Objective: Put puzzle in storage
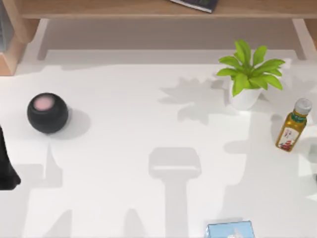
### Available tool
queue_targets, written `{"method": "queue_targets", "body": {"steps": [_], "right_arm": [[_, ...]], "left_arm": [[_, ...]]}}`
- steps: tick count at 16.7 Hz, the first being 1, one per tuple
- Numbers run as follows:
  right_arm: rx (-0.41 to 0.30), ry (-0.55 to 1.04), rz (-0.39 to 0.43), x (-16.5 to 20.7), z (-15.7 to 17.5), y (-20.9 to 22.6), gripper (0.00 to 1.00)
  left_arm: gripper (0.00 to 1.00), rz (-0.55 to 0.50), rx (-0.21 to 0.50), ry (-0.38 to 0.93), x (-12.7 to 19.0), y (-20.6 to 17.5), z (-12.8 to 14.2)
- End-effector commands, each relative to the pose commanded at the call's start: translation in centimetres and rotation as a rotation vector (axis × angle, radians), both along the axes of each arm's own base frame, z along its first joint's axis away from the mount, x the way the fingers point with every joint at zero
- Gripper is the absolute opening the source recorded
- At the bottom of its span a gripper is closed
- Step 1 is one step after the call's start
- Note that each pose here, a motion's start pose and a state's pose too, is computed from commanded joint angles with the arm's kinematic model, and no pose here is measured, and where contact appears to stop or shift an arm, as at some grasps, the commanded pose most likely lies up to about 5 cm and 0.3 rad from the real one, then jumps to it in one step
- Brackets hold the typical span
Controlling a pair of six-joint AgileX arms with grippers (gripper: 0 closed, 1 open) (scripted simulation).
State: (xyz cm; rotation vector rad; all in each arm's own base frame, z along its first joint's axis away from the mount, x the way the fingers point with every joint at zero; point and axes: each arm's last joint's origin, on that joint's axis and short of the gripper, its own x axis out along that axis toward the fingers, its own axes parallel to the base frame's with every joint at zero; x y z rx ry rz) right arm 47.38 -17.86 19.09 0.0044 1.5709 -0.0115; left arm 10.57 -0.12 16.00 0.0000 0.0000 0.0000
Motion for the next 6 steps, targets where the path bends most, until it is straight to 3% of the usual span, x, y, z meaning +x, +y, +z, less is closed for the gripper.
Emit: {"method": "queue_targets", "body": {"steps": [6], "right_arm": [[0.000, 0.000, 0.000, 0.00, 0.00, 0.00, 1.00]], "left_arm": [[1.00, 0.000, 0.000, 0.000, 0.00, 0.00, 0.00]]}}
